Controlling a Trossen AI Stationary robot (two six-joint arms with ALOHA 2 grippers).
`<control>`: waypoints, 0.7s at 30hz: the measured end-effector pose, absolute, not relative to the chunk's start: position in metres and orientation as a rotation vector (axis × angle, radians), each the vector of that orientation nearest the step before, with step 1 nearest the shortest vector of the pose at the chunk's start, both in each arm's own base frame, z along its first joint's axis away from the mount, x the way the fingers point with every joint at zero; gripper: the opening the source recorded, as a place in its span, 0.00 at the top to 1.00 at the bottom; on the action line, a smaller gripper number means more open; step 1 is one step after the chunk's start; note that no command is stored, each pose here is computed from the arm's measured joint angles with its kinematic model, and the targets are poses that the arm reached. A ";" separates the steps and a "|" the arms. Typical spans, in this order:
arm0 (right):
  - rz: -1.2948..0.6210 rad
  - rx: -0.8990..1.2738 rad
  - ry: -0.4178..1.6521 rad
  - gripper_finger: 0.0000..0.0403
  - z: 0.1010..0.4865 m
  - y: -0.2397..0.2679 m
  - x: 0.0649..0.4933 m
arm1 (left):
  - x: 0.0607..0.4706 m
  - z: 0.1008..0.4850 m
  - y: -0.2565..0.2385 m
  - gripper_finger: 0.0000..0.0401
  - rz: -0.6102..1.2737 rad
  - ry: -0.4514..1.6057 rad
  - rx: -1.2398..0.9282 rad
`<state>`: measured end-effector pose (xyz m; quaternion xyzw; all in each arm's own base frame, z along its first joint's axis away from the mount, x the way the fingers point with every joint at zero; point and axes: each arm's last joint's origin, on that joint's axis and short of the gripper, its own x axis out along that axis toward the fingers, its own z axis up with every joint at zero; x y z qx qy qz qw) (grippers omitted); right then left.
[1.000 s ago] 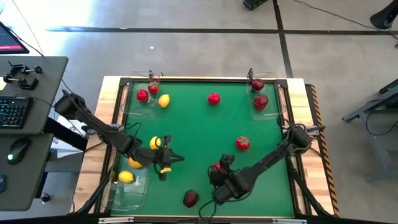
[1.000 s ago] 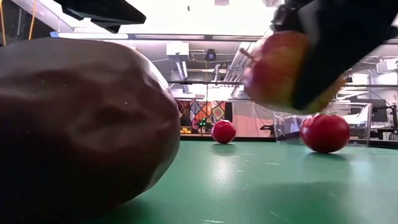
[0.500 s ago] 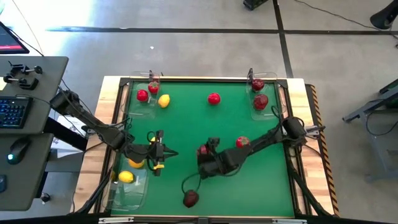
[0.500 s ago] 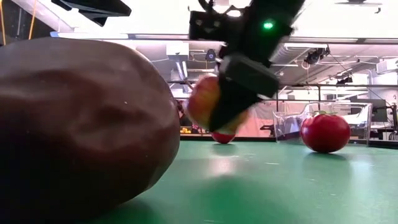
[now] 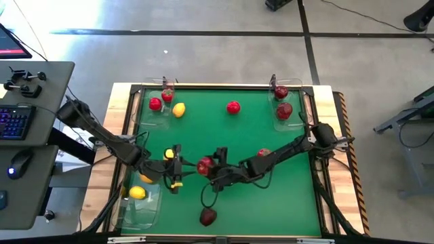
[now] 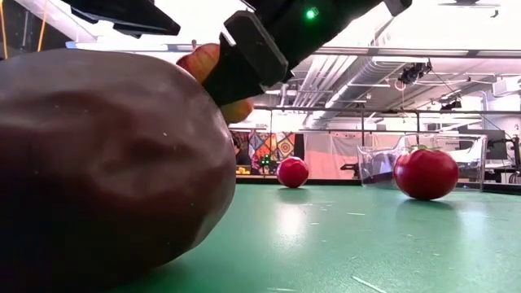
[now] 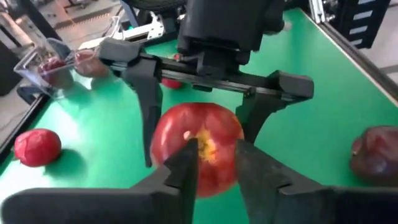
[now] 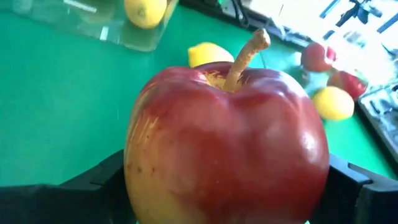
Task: Sort produce into baskets
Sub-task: Put the apple into the top right bin
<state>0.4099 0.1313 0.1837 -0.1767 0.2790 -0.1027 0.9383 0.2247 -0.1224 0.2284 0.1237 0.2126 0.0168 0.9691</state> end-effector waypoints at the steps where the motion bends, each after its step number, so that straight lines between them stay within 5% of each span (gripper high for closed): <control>1: -0.210 -0.367 0.560 0.21 0.185 0.131 0.410 | 0.226 0.227 -0.123 0.74 0.031 0.427 0.260; 11: -0.191 -0.441 0.536 0.21 0.188 0.132 0.412 | 0.234 0.223 -0.123 0.63 0.160 0.389 0.248; 21: -0.159 -0.456 0.507 0.21 0.190 0.142 0.411 | 0.241 0.223 -0.117 0.64 0.040 0.401 0.149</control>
